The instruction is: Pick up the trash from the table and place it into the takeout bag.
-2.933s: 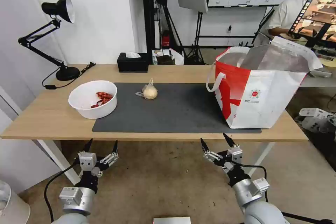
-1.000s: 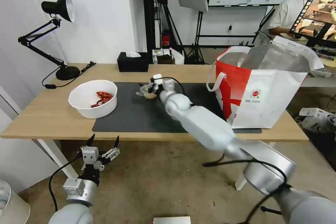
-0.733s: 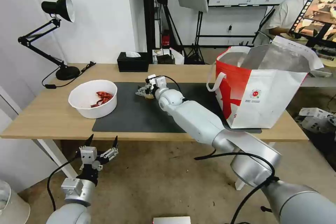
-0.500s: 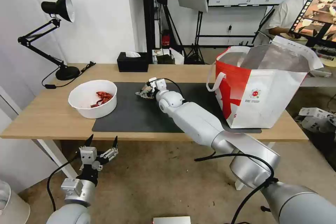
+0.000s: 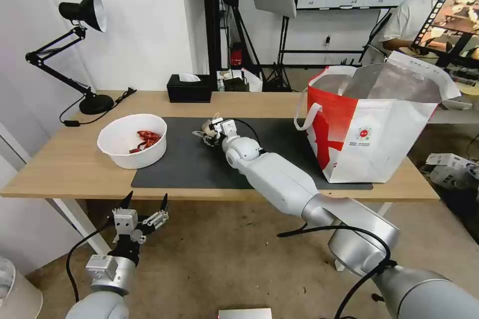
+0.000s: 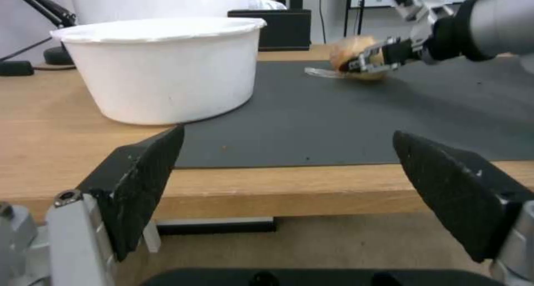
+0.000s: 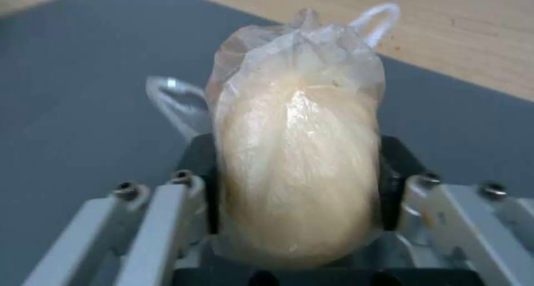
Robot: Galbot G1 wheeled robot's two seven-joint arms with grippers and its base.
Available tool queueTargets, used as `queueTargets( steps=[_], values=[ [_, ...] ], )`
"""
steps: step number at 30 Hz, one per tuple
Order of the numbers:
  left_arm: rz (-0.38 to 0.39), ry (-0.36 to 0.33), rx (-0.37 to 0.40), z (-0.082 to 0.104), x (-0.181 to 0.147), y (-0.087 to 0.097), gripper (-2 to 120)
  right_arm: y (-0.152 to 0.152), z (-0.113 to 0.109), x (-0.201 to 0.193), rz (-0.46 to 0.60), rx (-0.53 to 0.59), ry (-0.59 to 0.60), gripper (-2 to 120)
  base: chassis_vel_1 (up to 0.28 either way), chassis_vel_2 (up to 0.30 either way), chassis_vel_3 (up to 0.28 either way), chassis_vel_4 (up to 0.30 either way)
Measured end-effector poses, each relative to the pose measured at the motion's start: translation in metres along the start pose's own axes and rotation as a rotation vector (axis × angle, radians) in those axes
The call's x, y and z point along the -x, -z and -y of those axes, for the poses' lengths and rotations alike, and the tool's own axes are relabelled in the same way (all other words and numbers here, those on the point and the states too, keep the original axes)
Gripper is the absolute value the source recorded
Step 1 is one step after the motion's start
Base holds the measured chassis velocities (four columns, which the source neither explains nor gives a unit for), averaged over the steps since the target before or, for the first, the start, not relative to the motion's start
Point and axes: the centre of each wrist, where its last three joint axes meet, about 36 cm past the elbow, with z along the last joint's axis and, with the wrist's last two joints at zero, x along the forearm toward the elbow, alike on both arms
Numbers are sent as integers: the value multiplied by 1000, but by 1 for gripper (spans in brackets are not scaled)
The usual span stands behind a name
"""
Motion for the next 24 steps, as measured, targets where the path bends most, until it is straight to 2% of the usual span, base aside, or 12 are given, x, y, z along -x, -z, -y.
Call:
queueTargets(
  steps=[6,8,11,12,13,15,16,18,19,22,23,24],
  values=[
    [2,-1,1,1,-1,1,100,9,15,-38,116,-11,-36,20,0,0,0,0],
    [4,-1,1,1,-1,2,100,9,19,-48,150,-26,-55,18,0,0,0,0],
    [5,-3,-1,2,-3,4,100,9,34,-82,298,-104,-122,9,0,0,0,0],
    [5,-3,-1,2,-3,4,100,9,34,-82,298,-104,-122,9,0,0,0,0],
    [4,-3,-1,3,-4,4,100,15,44,-103,380,-123,-167,9,0,0,0,0],
    [6,-5,-2,4,-5,5,100,27,62,-135,472,-104,-256,9,0,0,0,0],
    [6,-5,-2,4,-5,5,100,27,62,-135,472,-104,-256,9,0,0,0,0],
    [7,-9,-1,6,-6,5,100,37,77,-161,530,-80,-334,9,0,0,0,0],
    [6,-11,1,7,-7,6,100,42,85,-178,546,-68,-400,9,0,0,0,0],
    [6,-12,2,8,-10,6,100,47,92,-195,543,-54,-474,9,0,0,0,0],
    [7,-15,2,9,-12,8,100,52,104,-212,533,-48,-564,8,0,0,0,0],
    [7,-18,1,10,-13,8,100,53,111,-219,528,-50,-605,8,0,0,0,0]
  ],
)
